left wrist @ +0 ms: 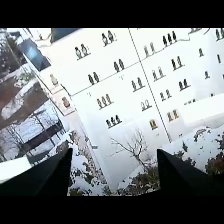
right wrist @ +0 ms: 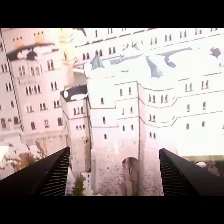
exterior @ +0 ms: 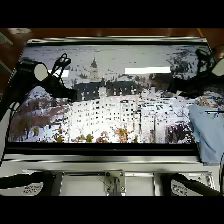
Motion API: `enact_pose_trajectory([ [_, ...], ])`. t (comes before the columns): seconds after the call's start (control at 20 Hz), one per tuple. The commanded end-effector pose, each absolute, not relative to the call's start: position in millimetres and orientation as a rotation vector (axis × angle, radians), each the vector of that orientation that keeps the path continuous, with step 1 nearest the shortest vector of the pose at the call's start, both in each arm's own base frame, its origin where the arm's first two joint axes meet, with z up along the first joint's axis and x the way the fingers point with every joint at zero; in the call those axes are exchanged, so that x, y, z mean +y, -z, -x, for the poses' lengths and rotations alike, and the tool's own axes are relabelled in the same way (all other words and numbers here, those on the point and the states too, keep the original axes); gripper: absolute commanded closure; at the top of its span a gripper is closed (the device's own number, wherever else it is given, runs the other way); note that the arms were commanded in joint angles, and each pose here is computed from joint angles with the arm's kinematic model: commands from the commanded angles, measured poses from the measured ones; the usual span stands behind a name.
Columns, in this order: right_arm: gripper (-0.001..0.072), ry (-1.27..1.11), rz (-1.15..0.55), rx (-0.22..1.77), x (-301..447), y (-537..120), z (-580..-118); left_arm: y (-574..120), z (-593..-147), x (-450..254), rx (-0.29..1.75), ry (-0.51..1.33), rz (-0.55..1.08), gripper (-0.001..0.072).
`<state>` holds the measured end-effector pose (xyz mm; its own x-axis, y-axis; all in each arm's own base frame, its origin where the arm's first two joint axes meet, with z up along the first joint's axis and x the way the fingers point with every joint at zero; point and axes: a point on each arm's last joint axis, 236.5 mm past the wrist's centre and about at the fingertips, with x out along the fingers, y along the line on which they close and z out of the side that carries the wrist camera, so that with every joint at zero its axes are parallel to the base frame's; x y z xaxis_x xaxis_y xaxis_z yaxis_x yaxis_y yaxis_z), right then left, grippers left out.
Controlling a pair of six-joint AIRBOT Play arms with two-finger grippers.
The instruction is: Fold the shirts.
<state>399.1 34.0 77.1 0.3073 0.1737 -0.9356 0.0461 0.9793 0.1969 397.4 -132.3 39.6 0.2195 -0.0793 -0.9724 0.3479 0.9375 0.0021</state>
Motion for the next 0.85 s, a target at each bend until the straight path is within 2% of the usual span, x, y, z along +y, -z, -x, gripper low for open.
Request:
enact_pose_trajectory([
  [0.0, 0.0024, -0.153, -0.078, 1.383, 91.0, -50.5, -379.9, -18.7, -393.2, -127.8, 1.393, 0.263, -0.286, 0.0106],
  [0.3, 0.0024, -0.241, -0.04, 1.389, 129.1, -51.7, -369.6, -22.1, -408.0, -134.2, 1.324, 0.268, -0.273, 0.0106],
  [0.8, 0.0024, -0.246, -0.047, 1.387, 130.6, -52.1, -369.9, -23.3, -416.4, -137.1, 1.287, 0.272, -0.267, 0.0106],
])
